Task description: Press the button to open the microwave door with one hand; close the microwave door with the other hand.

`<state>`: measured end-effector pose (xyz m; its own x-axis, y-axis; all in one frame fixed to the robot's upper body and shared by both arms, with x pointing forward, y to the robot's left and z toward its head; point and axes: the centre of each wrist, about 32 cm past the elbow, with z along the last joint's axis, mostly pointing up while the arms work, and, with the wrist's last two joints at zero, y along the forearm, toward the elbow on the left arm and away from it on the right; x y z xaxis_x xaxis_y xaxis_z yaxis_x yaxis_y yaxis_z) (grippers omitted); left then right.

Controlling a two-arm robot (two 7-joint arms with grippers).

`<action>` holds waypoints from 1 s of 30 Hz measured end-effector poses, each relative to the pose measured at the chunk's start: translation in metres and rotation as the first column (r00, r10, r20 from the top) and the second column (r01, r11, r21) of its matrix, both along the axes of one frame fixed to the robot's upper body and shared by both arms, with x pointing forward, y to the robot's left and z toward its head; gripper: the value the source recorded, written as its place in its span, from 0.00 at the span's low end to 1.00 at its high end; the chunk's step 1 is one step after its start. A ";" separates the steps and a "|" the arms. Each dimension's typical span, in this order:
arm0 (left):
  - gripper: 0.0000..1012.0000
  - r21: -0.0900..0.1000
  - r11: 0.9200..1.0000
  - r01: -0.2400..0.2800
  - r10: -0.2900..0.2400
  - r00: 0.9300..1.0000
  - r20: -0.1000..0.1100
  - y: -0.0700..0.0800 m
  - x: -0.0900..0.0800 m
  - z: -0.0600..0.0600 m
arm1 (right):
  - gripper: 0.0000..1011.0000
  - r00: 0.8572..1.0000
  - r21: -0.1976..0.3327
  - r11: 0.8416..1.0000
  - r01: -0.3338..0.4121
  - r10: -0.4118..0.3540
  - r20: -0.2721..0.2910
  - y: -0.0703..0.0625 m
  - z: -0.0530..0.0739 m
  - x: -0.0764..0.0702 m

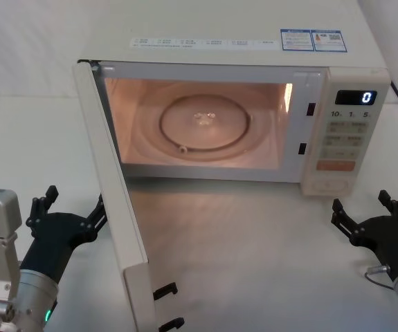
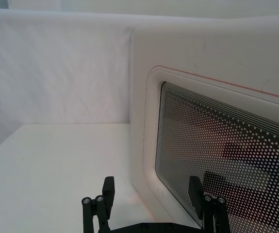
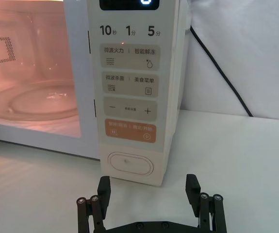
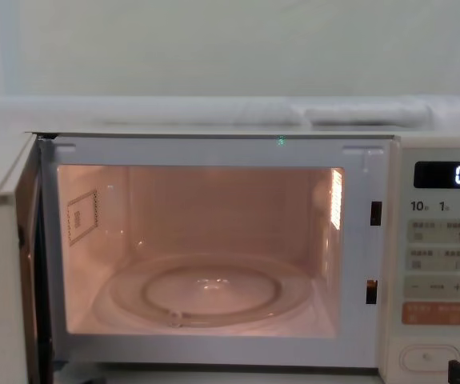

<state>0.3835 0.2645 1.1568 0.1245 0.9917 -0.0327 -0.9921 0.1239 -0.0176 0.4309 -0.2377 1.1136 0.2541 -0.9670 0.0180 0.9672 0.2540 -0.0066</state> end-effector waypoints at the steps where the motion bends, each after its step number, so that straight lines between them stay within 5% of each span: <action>1: 0.99 0.000 1.000 0.000 0.000 1.000 0.000 0.000 0.000 0.000 | 0.99 1.000 0.000 1.000 0.000 0.000 0.000 0.000 0.000 0.000; 30: 0.99 0.000 1.000 0.000 0.000 1.000 0.000 0.000 0.000 0.000 | 0.99 1.000 0.000 1.000 0.000 0.000 0.000 0.000 0.000 0.000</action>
<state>0.3835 0.2645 1.1568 0.1245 0.9917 -0.0326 -0.9921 0.1240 -0.0175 0.4309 -0.2377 1.1136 0.2541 -0.9670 0.0180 0.9672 0.2540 -0.0065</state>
